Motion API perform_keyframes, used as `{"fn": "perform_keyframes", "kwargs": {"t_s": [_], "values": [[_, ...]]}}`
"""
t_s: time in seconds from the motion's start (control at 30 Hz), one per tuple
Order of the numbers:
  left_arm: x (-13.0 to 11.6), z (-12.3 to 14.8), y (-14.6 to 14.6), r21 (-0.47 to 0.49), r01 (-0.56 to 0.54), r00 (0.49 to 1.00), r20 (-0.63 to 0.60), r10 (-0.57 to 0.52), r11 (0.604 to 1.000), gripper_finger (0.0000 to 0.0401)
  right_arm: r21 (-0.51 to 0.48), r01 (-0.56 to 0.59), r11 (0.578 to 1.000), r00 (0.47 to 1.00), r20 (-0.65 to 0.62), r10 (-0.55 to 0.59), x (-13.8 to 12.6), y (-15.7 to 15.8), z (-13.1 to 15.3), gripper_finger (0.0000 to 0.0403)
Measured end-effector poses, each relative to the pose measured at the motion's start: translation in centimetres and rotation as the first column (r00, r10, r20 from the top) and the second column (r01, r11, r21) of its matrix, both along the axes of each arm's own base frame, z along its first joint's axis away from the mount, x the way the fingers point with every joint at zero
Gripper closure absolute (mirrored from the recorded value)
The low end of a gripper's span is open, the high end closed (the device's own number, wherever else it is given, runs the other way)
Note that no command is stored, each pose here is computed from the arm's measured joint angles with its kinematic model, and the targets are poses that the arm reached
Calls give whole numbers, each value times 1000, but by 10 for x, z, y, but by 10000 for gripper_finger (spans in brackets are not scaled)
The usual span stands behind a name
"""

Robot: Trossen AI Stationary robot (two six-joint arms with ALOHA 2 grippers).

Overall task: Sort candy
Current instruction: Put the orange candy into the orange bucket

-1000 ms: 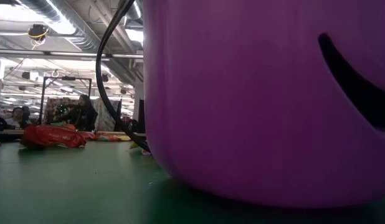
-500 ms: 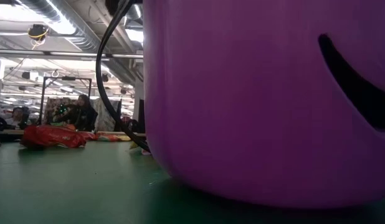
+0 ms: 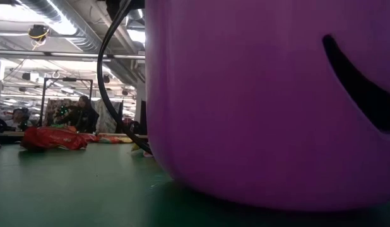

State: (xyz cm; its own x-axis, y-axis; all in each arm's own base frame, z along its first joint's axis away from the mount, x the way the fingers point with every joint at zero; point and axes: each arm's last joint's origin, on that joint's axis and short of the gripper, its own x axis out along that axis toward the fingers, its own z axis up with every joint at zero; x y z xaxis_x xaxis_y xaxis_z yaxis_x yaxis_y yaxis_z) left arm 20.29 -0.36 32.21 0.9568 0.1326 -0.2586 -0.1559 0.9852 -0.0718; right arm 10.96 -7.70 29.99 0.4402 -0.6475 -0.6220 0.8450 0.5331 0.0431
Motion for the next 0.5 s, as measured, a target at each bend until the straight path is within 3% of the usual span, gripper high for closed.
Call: {"fn": "perform_keyframes", "kwargs": {"t_s": [0.13, 0.37, 0.5], "values": [[0, 0, 0, -1, 6, 1000, 0, -6, 1000, 248, 57, -15, 998, 1000, 16, 14, -2, -4, -2, 320], [0, 0, 0, 16, 12, 1000, -4, -12, 1000, 248, 74, 51, 996, 999, 6, -52, -6, -7, -4, 203], [0, 0, -3, 31, 24, 1000, -7, -24, 999, 248, 76, 54, 996, 998, 13, -55, -7, -6, -3, 158]]}}
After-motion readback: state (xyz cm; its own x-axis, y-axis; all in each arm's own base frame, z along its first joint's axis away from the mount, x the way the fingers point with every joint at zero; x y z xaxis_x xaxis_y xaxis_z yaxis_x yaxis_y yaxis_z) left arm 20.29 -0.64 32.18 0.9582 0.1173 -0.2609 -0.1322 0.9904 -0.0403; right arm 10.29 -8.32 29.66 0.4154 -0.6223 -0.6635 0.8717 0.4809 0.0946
